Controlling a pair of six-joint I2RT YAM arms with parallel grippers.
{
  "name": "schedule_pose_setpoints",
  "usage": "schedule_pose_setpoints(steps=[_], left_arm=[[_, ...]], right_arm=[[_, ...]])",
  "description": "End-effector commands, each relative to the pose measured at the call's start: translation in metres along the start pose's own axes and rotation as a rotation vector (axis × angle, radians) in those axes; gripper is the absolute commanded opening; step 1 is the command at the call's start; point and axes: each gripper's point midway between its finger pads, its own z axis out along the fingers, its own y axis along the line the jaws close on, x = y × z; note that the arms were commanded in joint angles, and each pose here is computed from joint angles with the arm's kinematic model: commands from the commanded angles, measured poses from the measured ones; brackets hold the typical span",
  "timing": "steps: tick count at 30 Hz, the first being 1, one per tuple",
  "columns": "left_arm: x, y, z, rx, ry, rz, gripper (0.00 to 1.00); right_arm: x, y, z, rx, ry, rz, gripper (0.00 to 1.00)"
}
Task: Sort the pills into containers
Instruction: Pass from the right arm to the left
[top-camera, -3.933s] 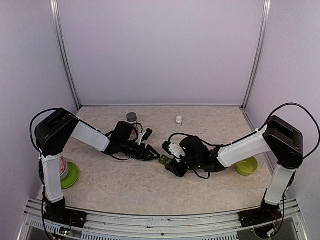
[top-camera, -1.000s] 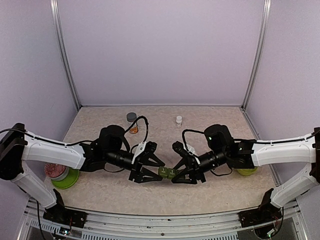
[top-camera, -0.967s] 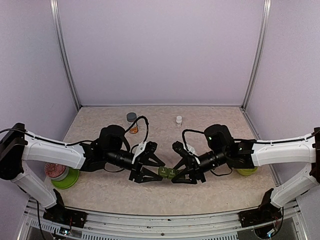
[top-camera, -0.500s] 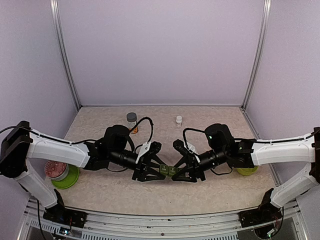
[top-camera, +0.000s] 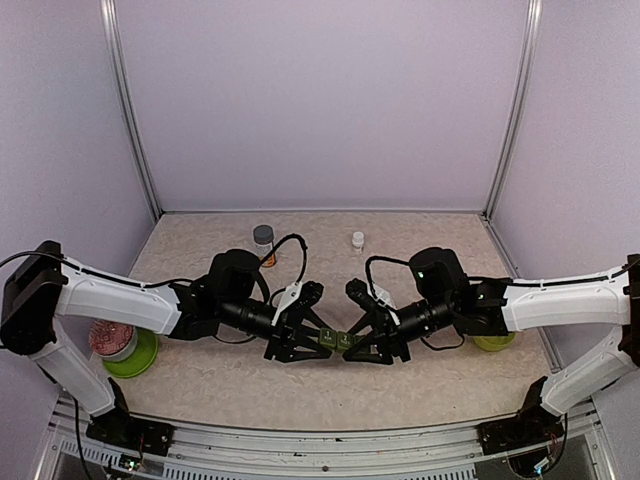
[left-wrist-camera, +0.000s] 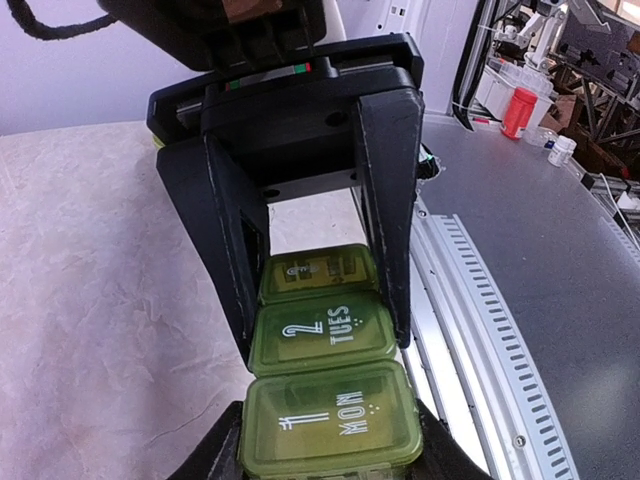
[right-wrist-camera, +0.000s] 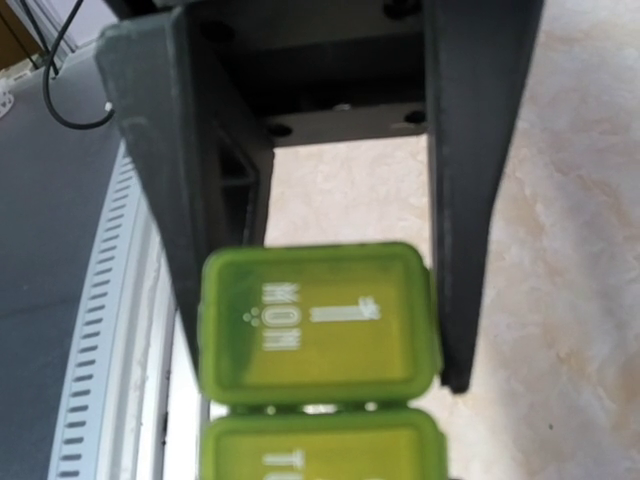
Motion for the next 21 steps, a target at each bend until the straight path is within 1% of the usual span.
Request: schedule_pose_setpoints(steps=[1,4,13,14,19,21], left_arm=[[-0.0109,0.0001,0.002,0.027,-0.032,0.006,0.45],[-0.0105,0.0006,0.0018,0.03,-0.034,-0.005,0.44],[-0.0099,0.0038,0.0012,0.026,-0.035,-0.016,0.34],[-0.0096,0.0044,0.001,0.024,-0.035,-0.017,0.34],[-0.0108,0.006,-0.0009,0.018,-0.039,-0.018,0.33],[-0.0116,0.0062,-0.0019,0.015,-0.042,-0.017,0.33]], right_arm=[[-0.0113,-0.0046,0.001,0.022,-0.028,-0.024,0.42],[-0.0109,-0.0066,0.0008,0.034,-0.026,-0.025,0.46],[-0.0126,-0.0075,-0.002,0.054,-0.034,-0.035,0.48],[-0.0122,-0.0082,-0.0024,0.058,-0.034,-0.036,0.5],[-0.0114,-0.0088,-0.0039,0.069,-0.032,-0.039,0.67],[-0.0105,-0.01,-0.0049,0.08,-0.03,-0.041,0.7]])
